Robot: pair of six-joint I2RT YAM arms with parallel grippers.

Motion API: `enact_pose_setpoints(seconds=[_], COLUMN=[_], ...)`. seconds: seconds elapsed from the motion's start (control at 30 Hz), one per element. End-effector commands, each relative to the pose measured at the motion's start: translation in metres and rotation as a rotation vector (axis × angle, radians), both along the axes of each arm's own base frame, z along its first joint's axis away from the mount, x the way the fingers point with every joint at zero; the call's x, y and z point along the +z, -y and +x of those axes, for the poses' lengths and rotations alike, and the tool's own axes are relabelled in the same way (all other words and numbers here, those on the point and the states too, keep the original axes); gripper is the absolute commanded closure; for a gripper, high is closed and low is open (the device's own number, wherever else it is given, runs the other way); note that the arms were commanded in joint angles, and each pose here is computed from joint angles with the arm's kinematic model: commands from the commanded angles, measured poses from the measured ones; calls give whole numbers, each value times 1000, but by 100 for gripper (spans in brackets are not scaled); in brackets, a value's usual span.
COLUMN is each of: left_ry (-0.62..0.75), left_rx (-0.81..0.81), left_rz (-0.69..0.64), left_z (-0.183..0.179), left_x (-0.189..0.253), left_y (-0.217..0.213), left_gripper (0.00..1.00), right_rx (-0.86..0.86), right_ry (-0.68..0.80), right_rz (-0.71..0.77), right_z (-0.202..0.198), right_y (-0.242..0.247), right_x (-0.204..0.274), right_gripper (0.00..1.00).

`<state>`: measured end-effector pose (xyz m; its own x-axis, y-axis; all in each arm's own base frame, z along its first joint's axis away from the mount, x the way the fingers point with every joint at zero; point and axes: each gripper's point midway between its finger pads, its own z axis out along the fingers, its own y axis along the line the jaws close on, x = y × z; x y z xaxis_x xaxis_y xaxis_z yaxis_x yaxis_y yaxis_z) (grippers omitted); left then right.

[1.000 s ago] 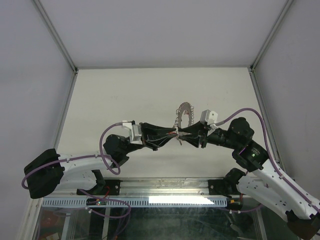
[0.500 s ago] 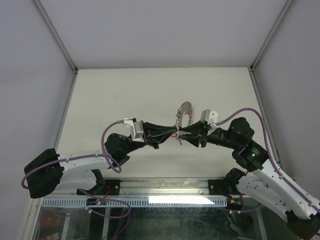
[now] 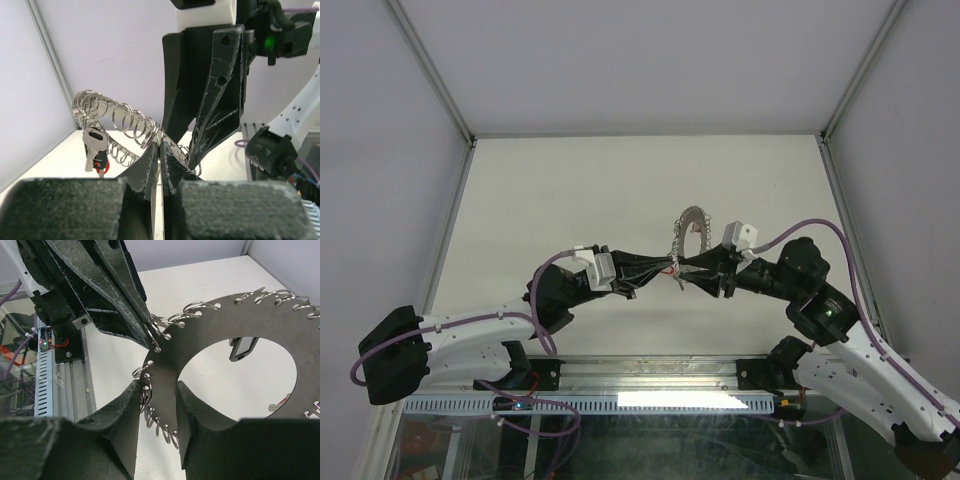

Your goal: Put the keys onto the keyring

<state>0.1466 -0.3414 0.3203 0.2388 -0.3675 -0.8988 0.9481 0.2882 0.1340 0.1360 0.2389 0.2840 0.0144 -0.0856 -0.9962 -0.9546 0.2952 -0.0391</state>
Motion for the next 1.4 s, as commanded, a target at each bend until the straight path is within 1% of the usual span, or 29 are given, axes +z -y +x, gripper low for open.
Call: enact_pose_setpoints(seconds=[0.0,0.1,0.13,0.23,0.37,0.53,0.63,0.8,1.0,1.1,1.23,1.37], left_ry=[114,122,124,119,112,106,110,140,203,228,252,256], left_rx=[42,47,46,52,58,42,26,-23,-141,-190,-245,-270], left_rz=[40,59,62,60,64,80,87,92,96,83,67,62], left_z=[0,1,1,2,4,2,-1,-13,-38,-49,-61,-65], left_x=[17,17,17,17,17,13,11,8,8,9,10,10], left_y=[-3,-3,-2,-3,-2,0,0,-2,-3,-5,-6,-6], left_gripper=[100,100,100,100,100,100,100,100,100,100,100,100], right_rx=[-7,-25,-28,-37,-36,-20,19,71,119,161,199,226], right_ry=[117,131,134,130,131,147,178,223,256,252,251,256], right_rz=[75,66,62,34,15,6,0,3,-22,-30,-26,-14], right_z=[-5,-6,-6,-5,-6,-8,-12,-17,-18,-22,-29,-34], right_y=[7,12,14,16,18,17,15,11,5,1,0,-1], right_x=[38,39,39,35,33,29,24,24,22,21,21,24], right_gripper=[64,55,51,44,41,41,45,59,71,72,70,69])
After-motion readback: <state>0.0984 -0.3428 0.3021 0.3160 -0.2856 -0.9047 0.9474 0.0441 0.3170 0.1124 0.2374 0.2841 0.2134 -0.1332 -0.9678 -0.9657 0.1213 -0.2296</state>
